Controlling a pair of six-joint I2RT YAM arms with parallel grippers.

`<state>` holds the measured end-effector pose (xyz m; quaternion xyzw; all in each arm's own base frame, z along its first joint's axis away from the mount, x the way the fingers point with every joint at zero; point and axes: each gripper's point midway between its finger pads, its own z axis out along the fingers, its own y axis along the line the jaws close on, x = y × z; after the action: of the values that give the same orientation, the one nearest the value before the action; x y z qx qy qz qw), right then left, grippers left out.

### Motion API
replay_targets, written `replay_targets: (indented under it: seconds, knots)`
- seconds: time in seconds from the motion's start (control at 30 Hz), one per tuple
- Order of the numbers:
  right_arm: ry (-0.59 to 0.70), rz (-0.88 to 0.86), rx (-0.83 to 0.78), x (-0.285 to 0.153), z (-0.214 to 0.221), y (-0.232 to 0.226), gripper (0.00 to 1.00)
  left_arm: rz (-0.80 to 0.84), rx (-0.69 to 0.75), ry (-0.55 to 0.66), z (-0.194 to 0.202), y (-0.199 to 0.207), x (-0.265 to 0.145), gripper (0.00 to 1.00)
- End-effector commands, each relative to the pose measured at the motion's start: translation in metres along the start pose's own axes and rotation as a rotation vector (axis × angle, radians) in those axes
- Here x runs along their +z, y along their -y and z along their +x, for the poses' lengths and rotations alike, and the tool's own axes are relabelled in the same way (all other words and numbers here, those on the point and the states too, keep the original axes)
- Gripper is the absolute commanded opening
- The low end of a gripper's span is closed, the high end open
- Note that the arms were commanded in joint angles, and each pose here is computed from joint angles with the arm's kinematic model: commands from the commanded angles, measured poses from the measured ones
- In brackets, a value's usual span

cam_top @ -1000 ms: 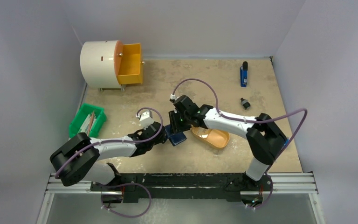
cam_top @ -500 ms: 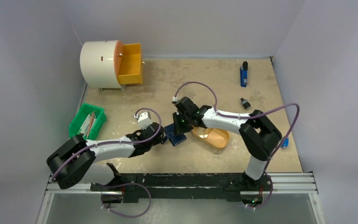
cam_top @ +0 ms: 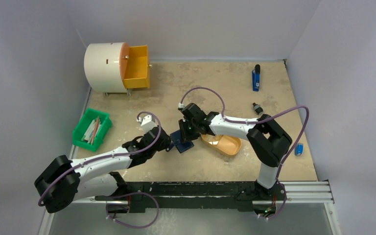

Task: Put the credit cards into the card holder
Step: Close the card holder at the center of the board.

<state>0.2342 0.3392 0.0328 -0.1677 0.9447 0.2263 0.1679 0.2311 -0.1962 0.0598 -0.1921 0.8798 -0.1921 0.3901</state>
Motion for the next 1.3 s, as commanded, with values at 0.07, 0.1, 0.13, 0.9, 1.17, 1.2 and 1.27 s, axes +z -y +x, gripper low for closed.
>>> replay_targets:
  seconds: [0.07,0.1,0.13,0.9,1.17,1.2,1.27]
  knots:
    - [-0.055,0.04,-0.007,0.015,0.016,0.011,0.27,0.22,-0.059,-0.02,-0.004,0.054,-0.003,0.24]
    - [-0.055,0.04,-0.006,0.015,0.015,0.011,0.27,0.222,-0.06,-0.024,-0.003,0.055,0.0,0.24]
    - [-0.054,0.04,-0.005,0.016,0.014,0.012,0.27,0.218,-0.056,-0.03,-0.001,0.055,0.002,0.23]
    - [0.036,-0.044,0.055,-0.032,-0.009,-0.015,0.47,-0.089,0.026,-0.051,0.03,-0.019,0.036,0.17]
    - [0.135,-0.045,0.101,-0.056,-0.029,-0.015,0.52,-0.116,0.036,-0.056,0.037,-0.03,0.04,0.17]
    - [0.144,-0.031,0.116,-0.057,-0.03,-0.011,0.53,-0.117,0.037,-0.058,0.038,-0.031,0.041,0.16]
    - [0.154,-0.006,0.152,-0.057,-0.029,0.0,0.56,-0.123,0.038,-0.06,0.04,-0.033,0.042,0.16]
